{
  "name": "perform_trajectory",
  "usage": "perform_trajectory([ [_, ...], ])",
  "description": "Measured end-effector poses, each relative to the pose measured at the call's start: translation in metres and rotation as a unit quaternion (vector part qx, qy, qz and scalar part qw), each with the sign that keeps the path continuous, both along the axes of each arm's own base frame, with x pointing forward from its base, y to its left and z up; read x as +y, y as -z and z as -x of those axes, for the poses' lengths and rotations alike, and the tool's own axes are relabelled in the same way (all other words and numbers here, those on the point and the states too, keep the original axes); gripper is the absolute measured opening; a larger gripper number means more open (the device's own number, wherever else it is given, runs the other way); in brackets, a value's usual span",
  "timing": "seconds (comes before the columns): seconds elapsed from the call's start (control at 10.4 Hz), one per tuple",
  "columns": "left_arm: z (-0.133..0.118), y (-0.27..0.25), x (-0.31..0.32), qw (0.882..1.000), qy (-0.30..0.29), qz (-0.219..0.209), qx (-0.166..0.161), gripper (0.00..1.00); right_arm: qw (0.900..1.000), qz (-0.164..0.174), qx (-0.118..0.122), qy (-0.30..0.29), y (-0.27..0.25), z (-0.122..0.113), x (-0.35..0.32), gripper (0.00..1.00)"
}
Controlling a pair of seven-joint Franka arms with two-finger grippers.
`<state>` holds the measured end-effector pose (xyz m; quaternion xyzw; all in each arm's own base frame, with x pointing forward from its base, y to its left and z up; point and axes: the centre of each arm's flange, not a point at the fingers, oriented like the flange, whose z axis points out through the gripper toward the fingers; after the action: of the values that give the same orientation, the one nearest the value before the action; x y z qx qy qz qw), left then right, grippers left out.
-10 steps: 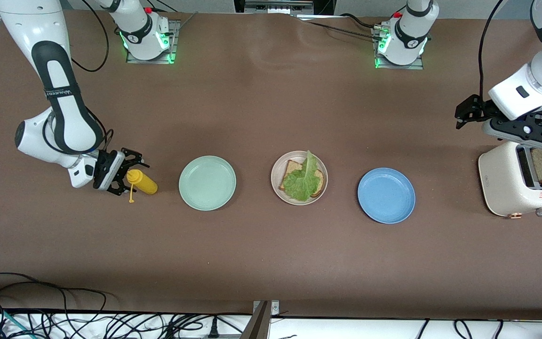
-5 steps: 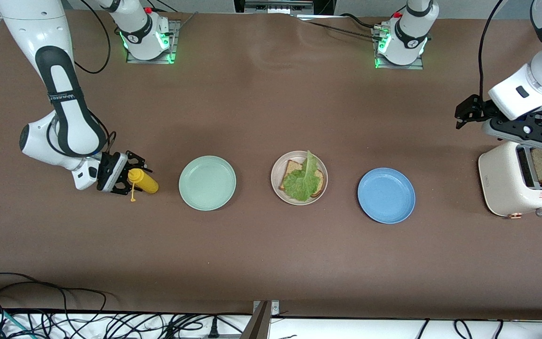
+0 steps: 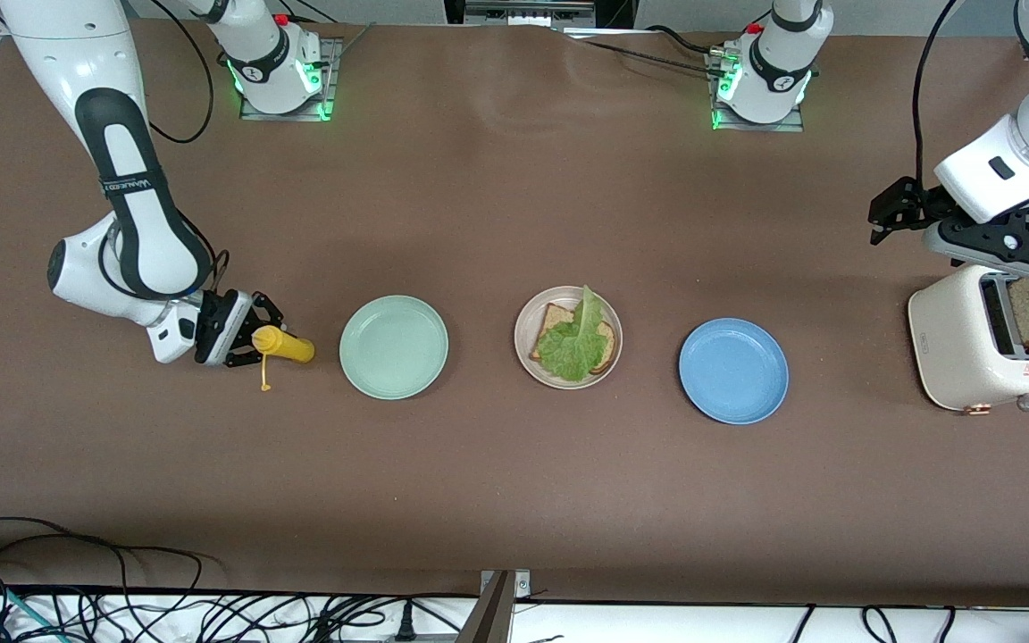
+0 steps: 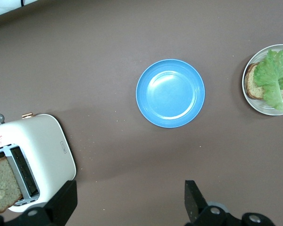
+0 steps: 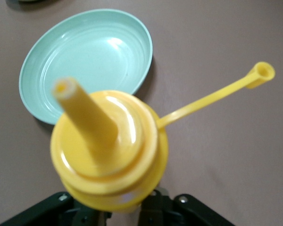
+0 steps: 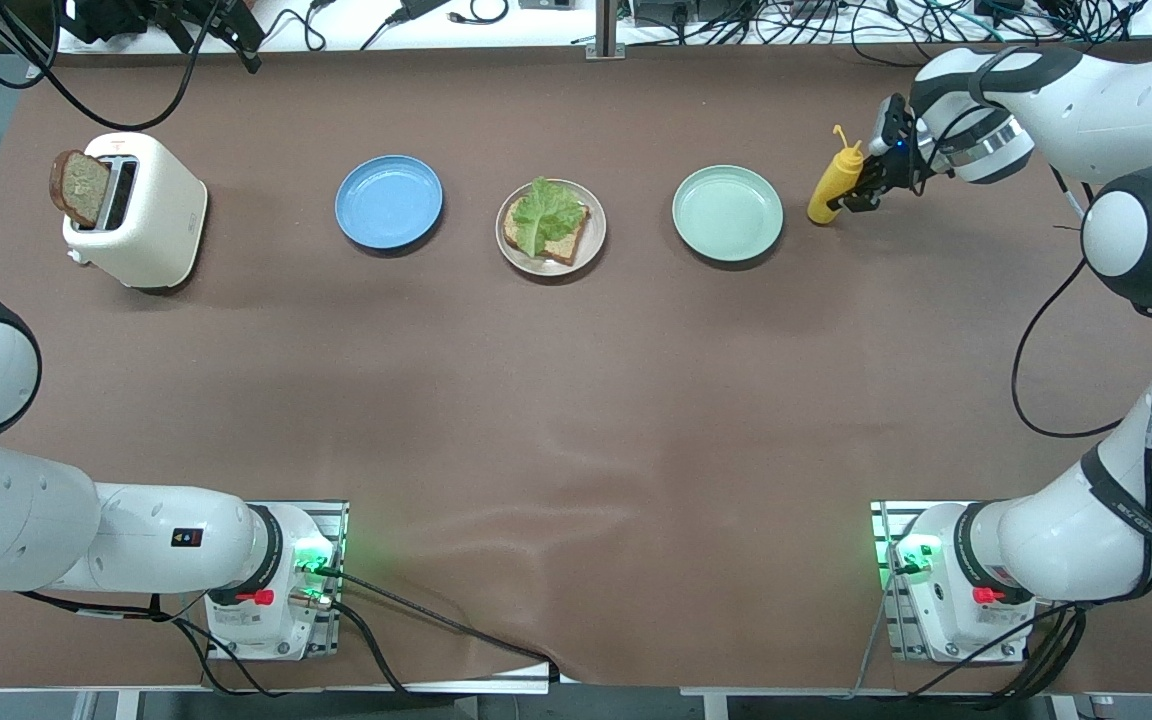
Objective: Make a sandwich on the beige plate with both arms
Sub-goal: 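Lift the yellow bottle and carry it over the beige plate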
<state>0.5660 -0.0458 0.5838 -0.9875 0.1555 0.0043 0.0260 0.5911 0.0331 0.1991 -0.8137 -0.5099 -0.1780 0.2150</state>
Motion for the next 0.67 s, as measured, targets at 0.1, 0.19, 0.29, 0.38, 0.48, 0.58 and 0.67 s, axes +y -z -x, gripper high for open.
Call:
perform_trajectory([
  [0.1,0.0,0.0,-0.003,1.0,0.003,0.0,0.0,1.0,1.0,0.001,-0.005,-0.006,-0.005,-0.005,0.006,0.17],
  [0.19,0.001,0.0,-0.01,1.0,0.004,0.0,0.0,1.0,1.0,0.011,-0.004,-0.012,-0.012,-0.011,0.013,0.17],
  [0.29,0.002,0.0,-0.017,1.0,0.002,0.0,-0.001,1.0,1.0,0.028,0.005,-0.013,-0.02,-0.018,0.02,0.17],
  [0.38,0.002,0.0,-0.02,1.0,-0.002,0.001,-0.001,1.0,0.999,0.045,0.014,-0.011,-0.029,-0.025,0.031,0.17],
  [0.48,0.002,0.0,-0.019,1.0,-0.005,0.001,-0.002,1.0,0.998,0.064,0.021,-0.007,-0.039,-0.031,0.042,0.17],
  [0.58,0.002,0.0,-0.018,1.0,-0.007,0.001,-0.002,1.0,0.996,0.082,0.023,-0.005,-0.049,-0.037,0.053,0.15],
  [0.67,0.002,-0.001,-0.018,1.0,-0.007,0.001,-0.002,1.0,0.994,0.103,0.023,-0.005,-0.059,-0.042,0.065,0.11],
])
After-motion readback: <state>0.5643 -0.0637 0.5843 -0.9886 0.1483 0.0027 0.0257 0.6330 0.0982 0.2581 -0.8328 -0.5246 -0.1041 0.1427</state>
